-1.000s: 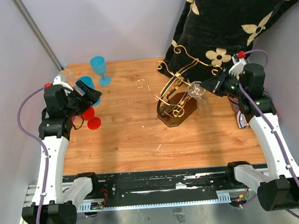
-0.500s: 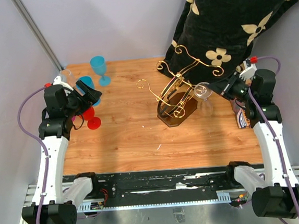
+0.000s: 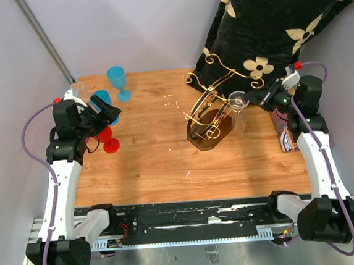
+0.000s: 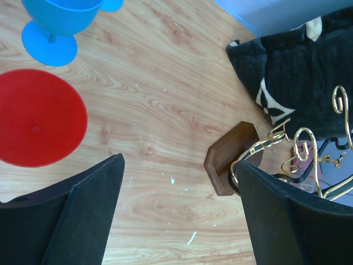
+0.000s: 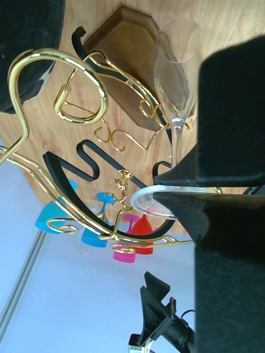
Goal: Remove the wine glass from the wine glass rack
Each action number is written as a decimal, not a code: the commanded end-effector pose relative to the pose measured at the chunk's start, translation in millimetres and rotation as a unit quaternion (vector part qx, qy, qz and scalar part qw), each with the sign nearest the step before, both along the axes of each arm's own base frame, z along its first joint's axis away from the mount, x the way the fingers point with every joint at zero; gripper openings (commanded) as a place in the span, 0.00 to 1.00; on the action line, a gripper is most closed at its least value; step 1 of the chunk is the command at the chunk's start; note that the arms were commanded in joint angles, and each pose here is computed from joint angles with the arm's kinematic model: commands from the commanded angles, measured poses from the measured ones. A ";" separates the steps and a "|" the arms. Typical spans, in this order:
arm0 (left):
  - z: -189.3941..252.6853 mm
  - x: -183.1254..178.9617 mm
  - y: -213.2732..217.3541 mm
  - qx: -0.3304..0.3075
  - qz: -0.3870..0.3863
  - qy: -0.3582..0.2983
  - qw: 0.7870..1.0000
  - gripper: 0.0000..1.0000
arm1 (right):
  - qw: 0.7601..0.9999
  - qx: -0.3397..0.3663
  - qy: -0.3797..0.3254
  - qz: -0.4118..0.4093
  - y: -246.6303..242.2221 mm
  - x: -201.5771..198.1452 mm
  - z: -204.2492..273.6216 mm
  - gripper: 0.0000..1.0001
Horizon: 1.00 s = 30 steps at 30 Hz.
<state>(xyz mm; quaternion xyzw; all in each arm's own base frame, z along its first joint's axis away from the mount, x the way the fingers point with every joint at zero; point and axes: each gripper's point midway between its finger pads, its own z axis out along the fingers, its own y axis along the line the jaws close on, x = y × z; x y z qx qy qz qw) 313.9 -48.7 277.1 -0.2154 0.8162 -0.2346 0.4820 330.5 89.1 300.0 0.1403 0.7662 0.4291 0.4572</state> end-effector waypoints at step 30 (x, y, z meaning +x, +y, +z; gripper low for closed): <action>-12.1 -0.8 -13.1 -0.012 -0.036 0.018 0.999 1.00 | 0.990 -0.044 -0.051 0.126 49.4 -82.5 33.2 0.01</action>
